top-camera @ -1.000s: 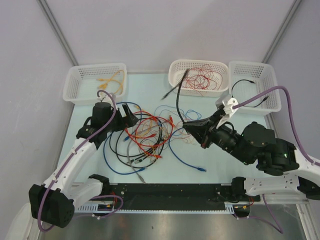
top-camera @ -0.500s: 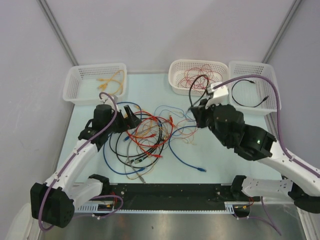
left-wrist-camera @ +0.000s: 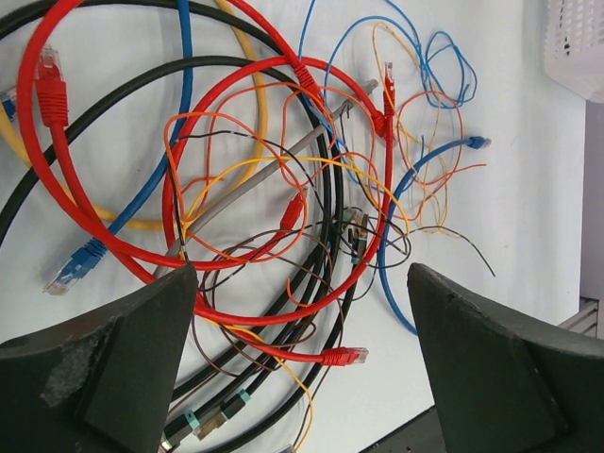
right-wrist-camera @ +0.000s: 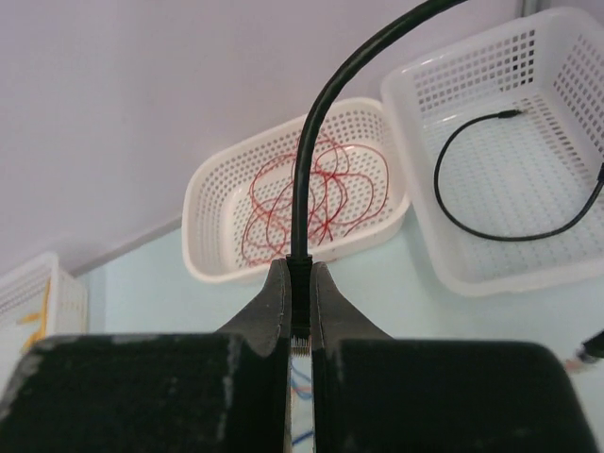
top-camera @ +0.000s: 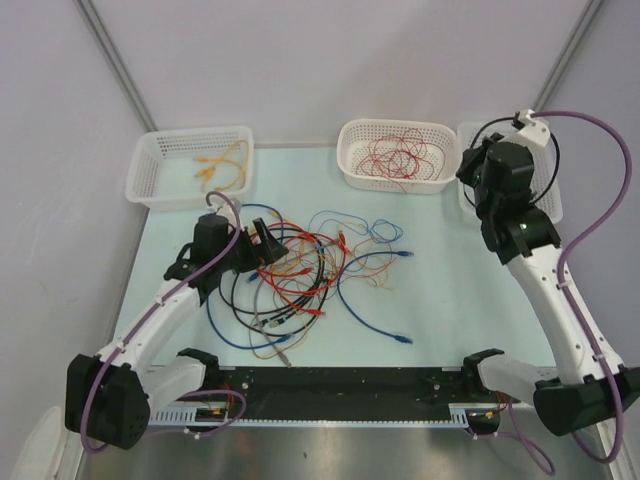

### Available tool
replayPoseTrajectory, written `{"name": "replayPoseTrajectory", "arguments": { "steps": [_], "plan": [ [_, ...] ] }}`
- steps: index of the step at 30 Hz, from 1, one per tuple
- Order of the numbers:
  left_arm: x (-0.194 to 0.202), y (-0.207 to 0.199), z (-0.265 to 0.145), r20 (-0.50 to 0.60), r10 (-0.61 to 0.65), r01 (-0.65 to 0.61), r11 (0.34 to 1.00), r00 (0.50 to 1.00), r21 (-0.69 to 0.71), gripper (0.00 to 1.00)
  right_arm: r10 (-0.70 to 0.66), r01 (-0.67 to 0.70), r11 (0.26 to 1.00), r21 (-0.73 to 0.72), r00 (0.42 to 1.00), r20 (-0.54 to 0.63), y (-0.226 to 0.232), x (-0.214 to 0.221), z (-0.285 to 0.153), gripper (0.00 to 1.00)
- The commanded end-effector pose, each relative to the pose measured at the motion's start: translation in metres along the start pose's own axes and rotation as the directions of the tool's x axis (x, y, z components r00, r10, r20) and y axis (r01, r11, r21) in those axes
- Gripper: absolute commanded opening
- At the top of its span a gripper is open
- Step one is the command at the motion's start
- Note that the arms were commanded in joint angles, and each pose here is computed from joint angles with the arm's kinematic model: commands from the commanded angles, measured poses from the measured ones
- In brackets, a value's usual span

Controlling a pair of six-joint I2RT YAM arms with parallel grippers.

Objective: Untangle the cables

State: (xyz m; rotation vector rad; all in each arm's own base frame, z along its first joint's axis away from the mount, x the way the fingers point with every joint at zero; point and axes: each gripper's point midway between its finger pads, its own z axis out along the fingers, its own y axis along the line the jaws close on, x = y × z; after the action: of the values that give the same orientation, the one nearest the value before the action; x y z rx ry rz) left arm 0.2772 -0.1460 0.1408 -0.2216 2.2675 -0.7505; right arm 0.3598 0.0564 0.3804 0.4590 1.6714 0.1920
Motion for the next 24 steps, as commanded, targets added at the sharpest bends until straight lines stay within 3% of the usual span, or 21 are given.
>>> {"name": "replayPoseTrajectory", "arguments": {
  "steps": [1,6,11,18,23,24],
  "plan": [
    [0.006,-0.006,0.008,-0.022,0.002,-0.001,0.999,1.0,0.05,0.98,0.114,-0.117,0.993,0.016,0.984,0.14,-0.002,-0.035,0.035,0.0],
    [0.018,-0.002,0.013,-0.036,-0.012,0.014,0.997,0.999,0.073,0.98,0.109,-0.125,0.987,0.1,0.982,0.153,-0.024,-0.024,0.088,0.0],
    [0.021,-0.009,0.013,-0.045,-0.024,0.029,0.994,0.999,0.109,0.98,0.113,-0.148,0.978,0.146,0.967,0.228,-0.039,-0.042,0.123,0.0],
    [0.021,-0.007,0.014,-0.048,-0.018,0.022,0.995,0.999,0.096,0.98,0.116,-0.164,0.944,0.285,0.977,0.178,-0.081,-0.024,0.18,0.0],
    [0.025,-0.004,0.016,-0.061,-0.027,0.032,0.995,0.998,0.094,0.98,0.156,-0.2,0.935,0.293,0.973,0.168,-0.104,-0.025,0.196,0.0],
    [0.027,-0.004,0.017,-0.065,-0.033,0.039,0.995,0.997,0.095,0.98,0.148,-0.187,0.939,0.287,0.977,0.154,-0.101,-0.027,0.199,0.08]
  ]
}}
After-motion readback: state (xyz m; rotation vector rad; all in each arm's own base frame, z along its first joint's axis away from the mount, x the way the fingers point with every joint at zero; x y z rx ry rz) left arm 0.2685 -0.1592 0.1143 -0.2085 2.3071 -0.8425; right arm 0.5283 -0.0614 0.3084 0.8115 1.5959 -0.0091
